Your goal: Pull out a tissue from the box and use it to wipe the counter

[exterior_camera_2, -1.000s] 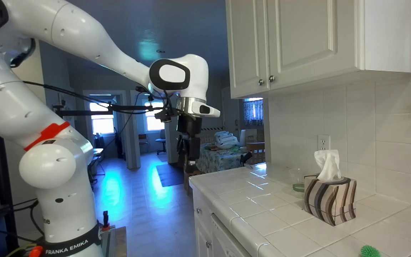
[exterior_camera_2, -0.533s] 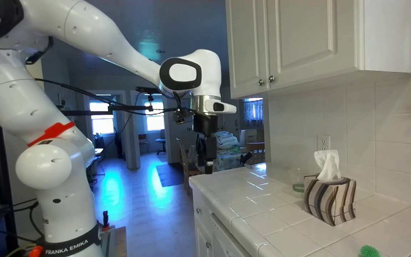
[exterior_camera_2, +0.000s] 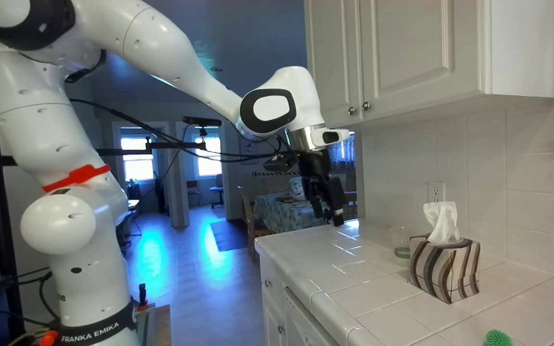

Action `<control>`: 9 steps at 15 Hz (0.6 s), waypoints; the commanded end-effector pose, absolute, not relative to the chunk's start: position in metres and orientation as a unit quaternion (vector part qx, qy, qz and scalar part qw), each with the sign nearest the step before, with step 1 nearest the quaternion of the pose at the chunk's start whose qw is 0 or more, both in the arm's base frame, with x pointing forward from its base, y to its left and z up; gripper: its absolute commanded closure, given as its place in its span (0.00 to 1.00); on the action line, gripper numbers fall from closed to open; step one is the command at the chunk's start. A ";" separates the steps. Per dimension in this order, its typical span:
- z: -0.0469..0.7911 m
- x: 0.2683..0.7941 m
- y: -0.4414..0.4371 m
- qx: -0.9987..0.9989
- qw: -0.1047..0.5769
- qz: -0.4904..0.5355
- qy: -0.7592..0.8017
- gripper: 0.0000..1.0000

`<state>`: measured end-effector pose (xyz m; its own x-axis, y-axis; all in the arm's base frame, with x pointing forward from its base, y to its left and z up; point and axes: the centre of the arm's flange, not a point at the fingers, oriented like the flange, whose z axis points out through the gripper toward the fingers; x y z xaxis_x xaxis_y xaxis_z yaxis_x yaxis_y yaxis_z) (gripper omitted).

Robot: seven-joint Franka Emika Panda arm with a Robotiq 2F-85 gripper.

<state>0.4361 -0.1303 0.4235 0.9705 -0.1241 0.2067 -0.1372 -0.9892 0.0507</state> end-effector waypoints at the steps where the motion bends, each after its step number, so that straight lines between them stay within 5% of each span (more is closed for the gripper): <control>1: 0.424 0.438 -0.132 0.992 0.033 0.104 -0.067 0.00; 9: 0.425 0.482 -0.149 0.987 0.035 0.136 -0.072 0.00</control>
<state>0.4505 -0.1357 0.4268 0.9613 -0.1339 0.2406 -0.1499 -0.9875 0.0496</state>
